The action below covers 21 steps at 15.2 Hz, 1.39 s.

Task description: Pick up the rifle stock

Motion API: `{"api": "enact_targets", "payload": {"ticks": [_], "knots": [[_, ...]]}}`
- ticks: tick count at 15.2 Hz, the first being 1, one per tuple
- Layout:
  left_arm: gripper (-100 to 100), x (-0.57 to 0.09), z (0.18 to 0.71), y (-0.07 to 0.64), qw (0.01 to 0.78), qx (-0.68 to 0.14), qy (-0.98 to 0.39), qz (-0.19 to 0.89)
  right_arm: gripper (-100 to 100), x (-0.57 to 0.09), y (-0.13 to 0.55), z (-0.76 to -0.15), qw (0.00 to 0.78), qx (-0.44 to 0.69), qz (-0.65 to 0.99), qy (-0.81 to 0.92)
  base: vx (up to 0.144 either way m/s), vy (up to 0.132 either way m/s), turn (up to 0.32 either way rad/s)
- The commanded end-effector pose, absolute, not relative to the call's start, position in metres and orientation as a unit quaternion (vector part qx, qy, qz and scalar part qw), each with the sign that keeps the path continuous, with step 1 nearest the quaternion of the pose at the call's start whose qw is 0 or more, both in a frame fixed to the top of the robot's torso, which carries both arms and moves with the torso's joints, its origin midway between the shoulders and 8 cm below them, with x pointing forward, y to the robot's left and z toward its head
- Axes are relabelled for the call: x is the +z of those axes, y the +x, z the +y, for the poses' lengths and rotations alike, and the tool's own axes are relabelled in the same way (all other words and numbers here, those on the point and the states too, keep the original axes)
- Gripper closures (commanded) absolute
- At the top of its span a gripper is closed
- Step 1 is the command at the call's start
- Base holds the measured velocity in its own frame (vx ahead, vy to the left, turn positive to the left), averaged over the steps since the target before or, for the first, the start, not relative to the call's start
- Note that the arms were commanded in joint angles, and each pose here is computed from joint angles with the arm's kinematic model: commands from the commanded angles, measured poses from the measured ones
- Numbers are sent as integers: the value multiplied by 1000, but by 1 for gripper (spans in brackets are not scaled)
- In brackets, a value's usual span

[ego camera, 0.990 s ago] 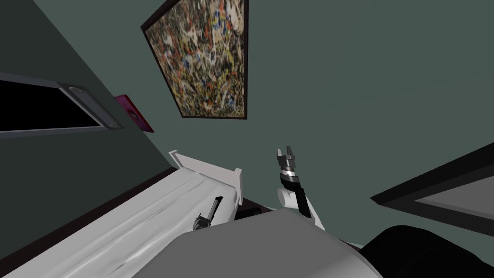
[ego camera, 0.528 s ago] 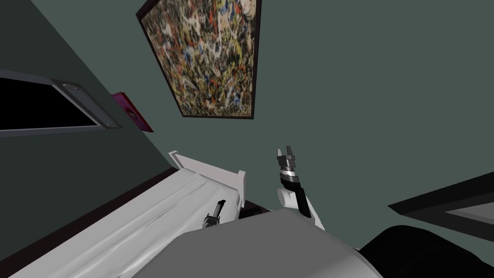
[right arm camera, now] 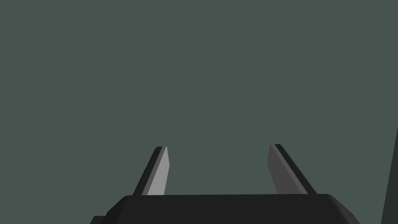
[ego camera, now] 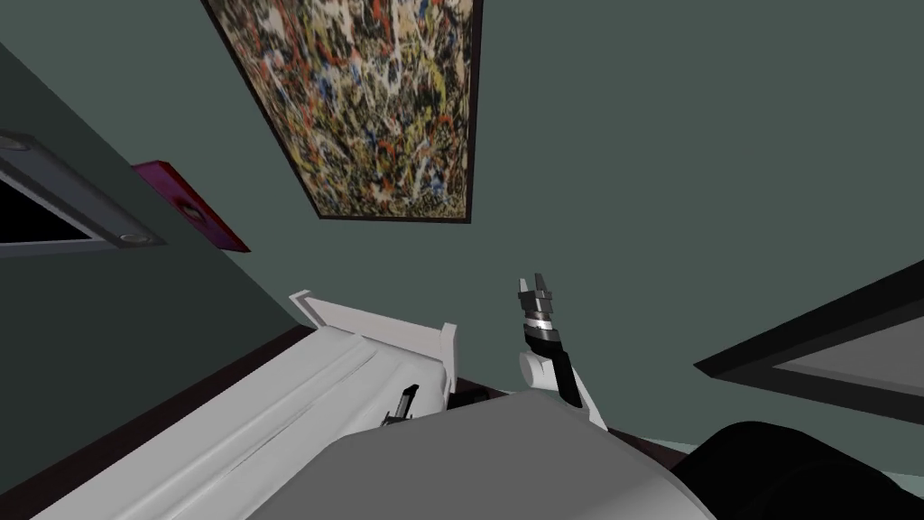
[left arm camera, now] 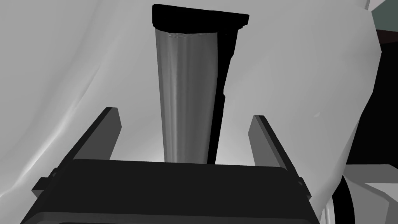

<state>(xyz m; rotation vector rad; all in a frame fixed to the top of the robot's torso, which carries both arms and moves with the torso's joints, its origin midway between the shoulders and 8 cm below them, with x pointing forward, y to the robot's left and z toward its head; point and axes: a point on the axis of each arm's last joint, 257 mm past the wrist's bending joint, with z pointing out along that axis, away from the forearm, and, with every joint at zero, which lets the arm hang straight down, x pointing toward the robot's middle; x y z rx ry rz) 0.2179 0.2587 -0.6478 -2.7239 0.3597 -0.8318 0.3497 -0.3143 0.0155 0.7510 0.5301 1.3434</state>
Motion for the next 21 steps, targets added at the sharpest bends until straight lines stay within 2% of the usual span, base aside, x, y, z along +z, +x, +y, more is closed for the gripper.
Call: {"api": "enact_targets", "payload": {"ticks": [1, 11, 14, 15, 21], "knots": [[-100, -650, 259, 210, 138, -287, -941, 117, 0, 16, 350, -314, 687, 600, 237, 335, 56, 32, -134], [-100, -656, 264, 147, 158, -280, -945, 64, 0, 15, 350, -315, 687, 599, 237, 336, 40, 31, -149], [-100, -656, 265, 151, 159, -282, -944, 65, 0, 15, 350, -315, 687, 599, 237, 336, -1, -2, 6], [100, -656, 265, 150, 159, -282, -944, 64, 0, 15, 350, -315, 687, 599, 237, 336, 0, 0, 0], [100, -655, 264, 158, 156, -282, -944, 72, 0, 15, 350, -315, 687, 599, 237, 336, 0, -1, -1]]}}
